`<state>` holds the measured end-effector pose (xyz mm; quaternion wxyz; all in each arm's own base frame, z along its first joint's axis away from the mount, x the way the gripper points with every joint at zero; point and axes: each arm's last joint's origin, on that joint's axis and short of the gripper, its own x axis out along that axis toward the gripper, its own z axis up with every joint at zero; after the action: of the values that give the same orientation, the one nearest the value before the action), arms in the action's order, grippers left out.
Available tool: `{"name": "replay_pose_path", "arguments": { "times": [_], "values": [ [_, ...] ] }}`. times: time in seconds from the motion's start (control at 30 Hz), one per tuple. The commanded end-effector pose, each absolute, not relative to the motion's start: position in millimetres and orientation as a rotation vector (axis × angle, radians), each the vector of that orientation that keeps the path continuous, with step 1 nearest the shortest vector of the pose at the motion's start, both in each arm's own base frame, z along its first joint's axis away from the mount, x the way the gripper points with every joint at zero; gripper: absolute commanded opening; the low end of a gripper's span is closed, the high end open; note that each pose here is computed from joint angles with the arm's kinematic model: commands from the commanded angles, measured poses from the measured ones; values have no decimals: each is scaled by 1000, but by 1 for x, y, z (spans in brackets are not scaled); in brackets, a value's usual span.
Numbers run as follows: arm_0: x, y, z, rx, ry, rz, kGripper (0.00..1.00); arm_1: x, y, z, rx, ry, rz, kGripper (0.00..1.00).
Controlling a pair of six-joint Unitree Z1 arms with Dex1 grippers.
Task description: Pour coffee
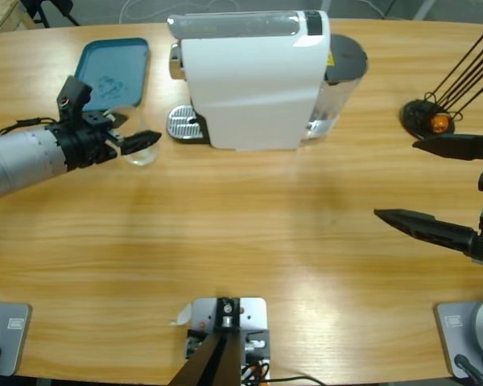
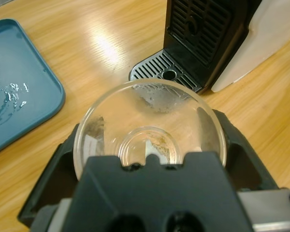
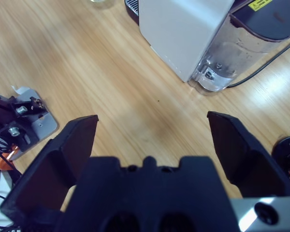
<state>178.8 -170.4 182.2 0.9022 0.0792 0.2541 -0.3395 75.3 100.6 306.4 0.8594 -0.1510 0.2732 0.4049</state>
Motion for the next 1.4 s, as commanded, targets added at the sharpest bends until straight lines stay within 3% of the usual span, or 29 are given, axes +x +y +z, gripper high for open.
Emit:
{"name": "replay_pose_path", "arguments": {
  "times": [0.03, 0.4, 0.73, 1.1, 1.13, 1.17, 1.2, 1.4],
  "values": [
    [215, -179, 213, 230, 616, -728, 748, 70, 91, 296, -314, 589, 836, 996],
    [250, -195, 207, 229, 650, -805, 750, 69, 85, 296, -304, 577, 818, 996],
    [266, -211, 184, 241, 696, -864, 752, 69, 84, 296, -304, 576, 814, 996],
    [274, -218, 175, 246, 709, -884, 752, 70, 84, 296, -300, 578, 800, 996],
    [274, -218, 174, 246, 711, -885, 792, 70, 84, 296, -300, 578, 799, 996],
    [274, -218, 173, 247, 713, -885, 920, 71, 83, 296, -300, 578, 798, 996],
    [274, -219, 173, 246, 716, -885, 978, 71, 83, 296, -300, 578, 798, 996],
    [274, -222, 171, 244, 719, -899, 996, 70, 83, 296, -299, 578, 794, 996]
  ]
}}
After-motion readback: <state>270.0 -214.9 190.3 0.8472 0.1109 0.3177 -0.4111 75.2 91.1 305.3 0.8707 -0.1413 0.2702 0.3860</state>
